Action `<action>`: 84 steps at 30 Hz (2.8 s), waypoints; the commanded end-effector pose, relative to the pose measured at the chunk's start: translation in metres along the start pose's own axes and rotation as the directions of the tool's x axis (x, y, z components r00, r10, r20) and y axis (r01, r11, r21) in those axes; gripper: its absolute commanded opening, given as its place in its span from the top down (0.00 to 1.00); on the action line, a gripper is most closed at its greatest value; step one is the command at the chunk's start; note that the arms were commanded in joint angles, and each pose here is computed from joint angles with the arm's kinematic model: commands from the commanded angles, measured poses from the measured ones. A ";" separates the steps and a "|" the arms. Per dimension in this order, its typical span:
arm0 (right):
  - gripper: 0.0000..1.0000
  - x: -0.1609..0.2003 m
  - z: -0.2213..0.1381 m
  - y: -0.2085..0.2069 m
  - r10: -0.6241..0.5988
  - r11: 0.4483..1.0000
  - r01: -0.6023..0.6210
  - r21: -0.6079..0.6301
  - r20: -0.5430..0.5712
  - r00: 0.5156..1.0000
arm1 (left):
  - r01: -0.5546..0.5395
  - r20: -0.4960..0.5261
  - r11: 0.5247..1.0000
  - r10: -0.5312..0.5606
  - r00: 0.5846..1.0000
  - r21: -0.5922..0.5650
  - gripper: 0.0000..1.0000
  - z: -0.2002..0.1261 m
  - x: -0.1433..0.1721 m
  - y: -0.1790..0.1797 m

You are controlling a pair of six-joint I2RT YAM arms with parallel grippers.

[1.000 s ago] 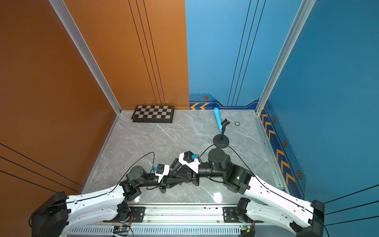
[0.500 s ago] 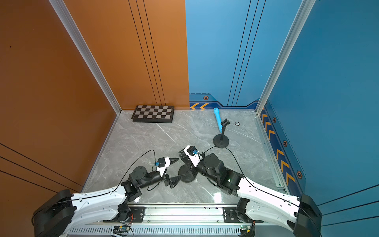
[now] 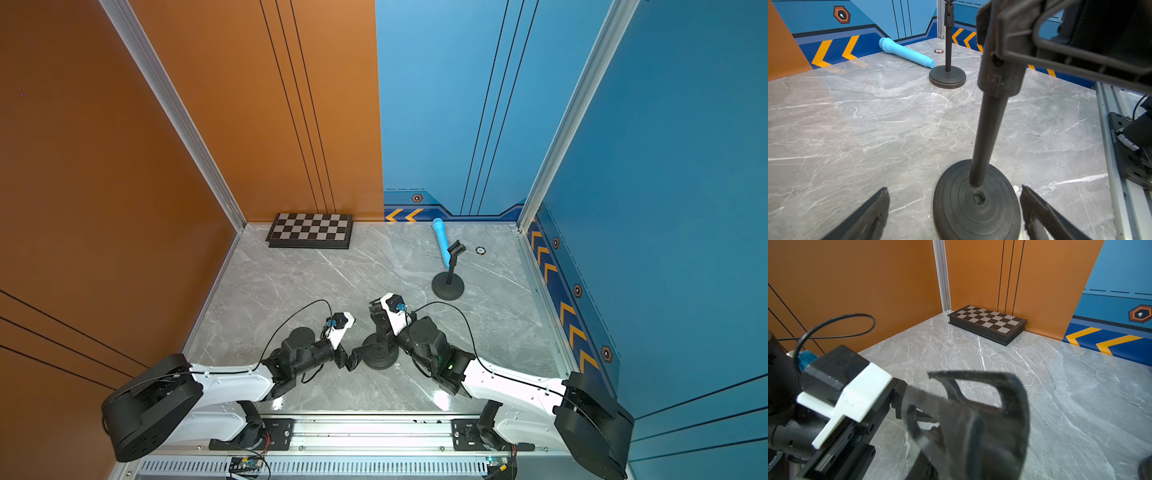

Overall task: Assemble a microphone stand
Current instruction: Hold the microphone stand pole at the microphone stand base.

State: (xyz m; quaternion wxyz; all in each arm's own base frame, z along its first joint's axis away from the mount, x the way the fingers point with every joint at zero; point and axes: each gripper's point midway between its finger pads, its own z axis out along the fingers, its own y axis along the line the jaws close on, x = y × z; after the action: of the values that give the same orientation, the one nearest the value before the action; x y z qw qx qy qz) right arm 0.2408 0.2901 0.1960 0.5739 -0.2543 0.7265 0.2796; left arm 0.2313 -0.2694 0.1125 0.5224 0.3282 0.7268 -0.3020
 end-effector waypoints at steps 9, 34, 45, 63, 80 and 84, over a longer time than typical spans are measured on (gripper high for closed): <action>1.00 0.021 0.007 0.006 -0.003 1.000 0.003 -0.017 -0.002 1.000 | -0.012 -0.014 1.000 0.012 1.000 0.014 0.02 0.006 0.003 0.001; 1.00 0.083 -0.012 -0.014 -0.075 0.996 0.083 0.038 -0.179 0.981 | 0.008 0.007 0.998 -0.009 1.000 0.062 0.01 0.006 -0.006 -0.007; 1.00 0.102 -0.013 -0.010 -0.079 0.997 0.083 0.012 -0.182 0.980 | -0.023 0.009 0.992 0.022 1.000 0.123 0.07 0.017 -0.013 -0.024; 1.00 0.101 -0.033 -0.006 -0.083 0.997 0.082 -0.015 -0.192 0.978 | -0.068 0.193 0.977 0.028 0.981 0.204 0.40 0.057 -0.028 -0.041; 1.00 0.109 -0.020 0.010 -0.114 0.991 0.093 -0.091 -0.269 0.956 | -0.121 0.121 0.958 0.092 0.988 0.260 0.97 0.060 0.009 -0.030; 1.00 0.106 -0.018 0.019 -0.136 0.985 0.100 -0.141 -0.277 0.951 | -0.164 0.104 0.957 0.142 0.984 0.240 0.97 0.052 0.021 -0.025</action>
State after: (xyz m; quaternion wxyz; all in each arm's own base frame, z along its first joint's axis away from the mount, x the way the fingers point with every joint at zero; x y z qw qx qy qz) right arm 0.2233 0.2859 0.1678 0.5765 -0.2798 0.7169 0.2745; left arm 0.2284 -0.3358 0.0942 0.5200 0.4209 0.6261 -0.4006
